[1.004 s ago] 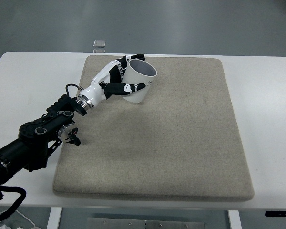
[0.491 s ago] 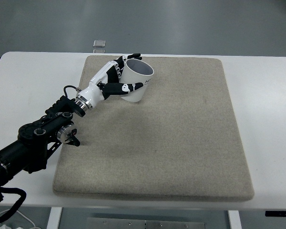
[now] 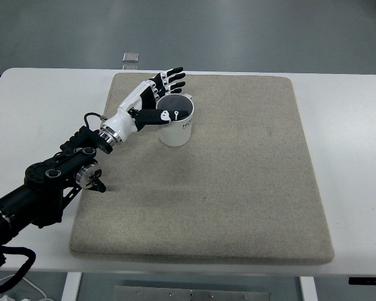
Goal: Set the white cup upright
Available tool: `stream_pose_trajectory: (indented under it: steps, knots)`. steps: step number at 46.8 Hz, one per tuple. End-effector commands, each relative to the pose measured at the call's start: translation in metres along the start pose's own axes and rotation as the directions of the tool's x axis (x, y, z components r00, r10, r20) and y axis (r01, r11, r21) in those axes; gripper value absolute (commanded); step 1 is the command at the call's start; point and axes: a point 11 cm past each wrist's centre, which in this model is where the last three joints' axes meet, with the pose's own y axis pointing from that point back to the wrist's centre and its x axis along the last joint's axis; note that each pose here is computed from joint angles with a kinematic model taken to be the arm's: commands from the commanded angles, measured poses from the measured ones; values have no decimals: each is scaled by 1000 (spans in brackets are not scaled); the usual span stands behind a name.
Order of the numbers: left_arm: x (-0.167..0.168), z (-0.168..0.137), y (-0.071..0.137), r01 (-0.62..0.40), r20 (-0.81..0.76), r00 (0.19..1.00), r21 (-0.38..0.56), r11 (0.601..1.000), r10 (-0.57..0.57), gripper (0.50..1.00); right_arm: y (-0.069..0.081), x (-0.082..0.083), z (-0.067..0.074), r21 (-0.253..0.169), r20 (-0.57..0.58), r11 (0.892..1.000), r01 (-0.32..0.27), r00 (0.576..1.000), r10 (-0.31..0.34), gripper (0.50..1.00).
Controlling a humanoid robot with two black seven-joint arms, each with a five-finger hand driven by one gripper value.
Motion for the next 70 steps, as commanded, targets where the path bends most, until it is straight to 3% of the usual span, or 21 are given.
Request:
stream_pose_trajectory:
  steps: [1, 23, 36, 57, 70]
  knots:
    - [0, 1, -1, -1, -2, 1000, -4, 1000, 1, 964, 0, 0, 0, 0, -1, 1000, 0, 1000, 0, 930]
    - [7, 29, -17, -21, -9, 1000, -78, 997, 20, 988, 0, 0, 0, 0, 1, 1000, 0, 1000, 0, 930]
    - [24, 61, -39, -113, -101, 990, -156, 981, 98, 988, 0, 0, 0, 0, 0, 1000, -2, 1000, 2, 930]
    - [26, 63, -47, -191, -213, 965, -172, 966, 153, 988, 0, 0, 0, 0, 1, 1000, 0, 1000, 0, 930]
    - [52, 61, -42, -334, -250, 924, -154, 930, 291, 984, 0, 0, 0, 0, -1, 1000, 0, 1000, 0, 930]
